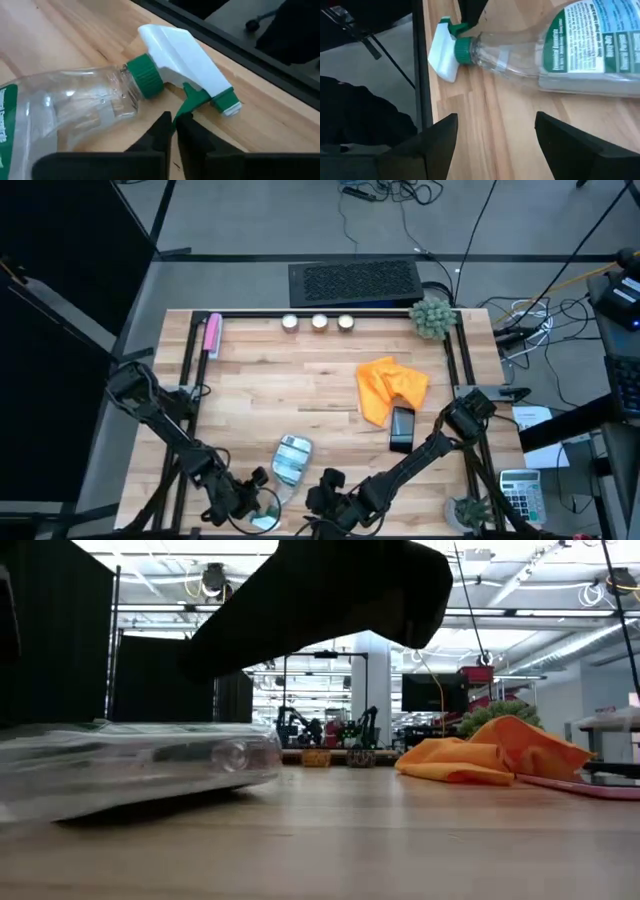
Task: Apply microfiber cloth
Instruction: Adjust the spray bottle
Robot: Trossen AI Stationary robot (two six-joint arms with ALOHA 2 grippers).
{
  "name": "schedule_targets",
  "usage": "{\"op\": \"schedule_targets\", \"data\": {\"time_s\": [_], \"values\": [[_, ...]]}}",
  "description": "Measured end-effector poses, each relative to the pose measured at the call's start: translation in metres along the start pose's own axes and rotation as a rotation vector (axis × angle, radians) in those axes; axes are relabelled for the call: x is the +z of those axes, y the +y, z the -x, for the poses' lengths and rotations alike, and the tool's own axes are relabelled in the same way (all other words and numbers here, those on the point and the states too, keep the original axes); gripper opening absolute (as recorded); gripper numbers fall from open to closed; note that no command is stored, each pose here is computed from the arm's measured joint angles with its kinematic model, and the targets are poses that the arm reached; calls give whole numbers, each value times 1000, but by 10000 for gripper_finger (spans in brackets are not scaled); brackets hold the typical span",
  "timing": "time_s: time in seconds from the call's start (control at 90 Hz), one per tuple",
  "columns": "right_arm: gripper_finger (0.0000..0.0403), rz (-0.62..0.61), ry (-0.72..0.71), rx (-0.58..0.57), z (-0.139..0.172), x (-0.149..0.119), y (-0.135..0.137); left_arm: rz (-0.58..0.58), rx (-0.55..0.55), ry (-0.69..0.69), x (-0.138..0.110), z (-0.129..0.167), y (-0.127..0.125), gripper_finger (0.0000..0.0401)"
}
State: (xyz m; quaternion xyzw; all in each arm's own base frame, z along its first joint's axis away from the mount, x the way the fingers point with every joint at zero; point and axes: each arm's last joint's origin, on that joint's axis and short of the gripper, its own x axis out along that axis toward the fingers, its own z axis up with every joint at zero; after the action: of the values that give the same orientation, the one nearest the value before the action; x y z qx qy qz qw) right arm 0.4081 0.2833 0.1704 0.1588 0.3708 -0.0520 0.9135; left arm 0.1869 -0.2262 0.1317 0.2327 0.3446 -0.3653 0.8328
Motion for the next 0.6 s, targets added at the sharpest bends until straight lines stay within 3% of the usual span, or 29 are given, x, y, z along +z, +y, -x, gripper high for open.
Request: {"op": "schedule_targets", "data": {"time_s": [0.256, 0.422, 0.6], "values": [[247, -31, 20, 18, 6, 3, 0, 21, 3, -5, 3, 0, 2, 0], [247, -70, -17, 66, 43, 25, 6, 90, -20, -43, 16, 2, 2, 0], [247, -57, -57, 71, 72, 27, 15, 95, -19, -101, 32, 8, 4, 0]]}}
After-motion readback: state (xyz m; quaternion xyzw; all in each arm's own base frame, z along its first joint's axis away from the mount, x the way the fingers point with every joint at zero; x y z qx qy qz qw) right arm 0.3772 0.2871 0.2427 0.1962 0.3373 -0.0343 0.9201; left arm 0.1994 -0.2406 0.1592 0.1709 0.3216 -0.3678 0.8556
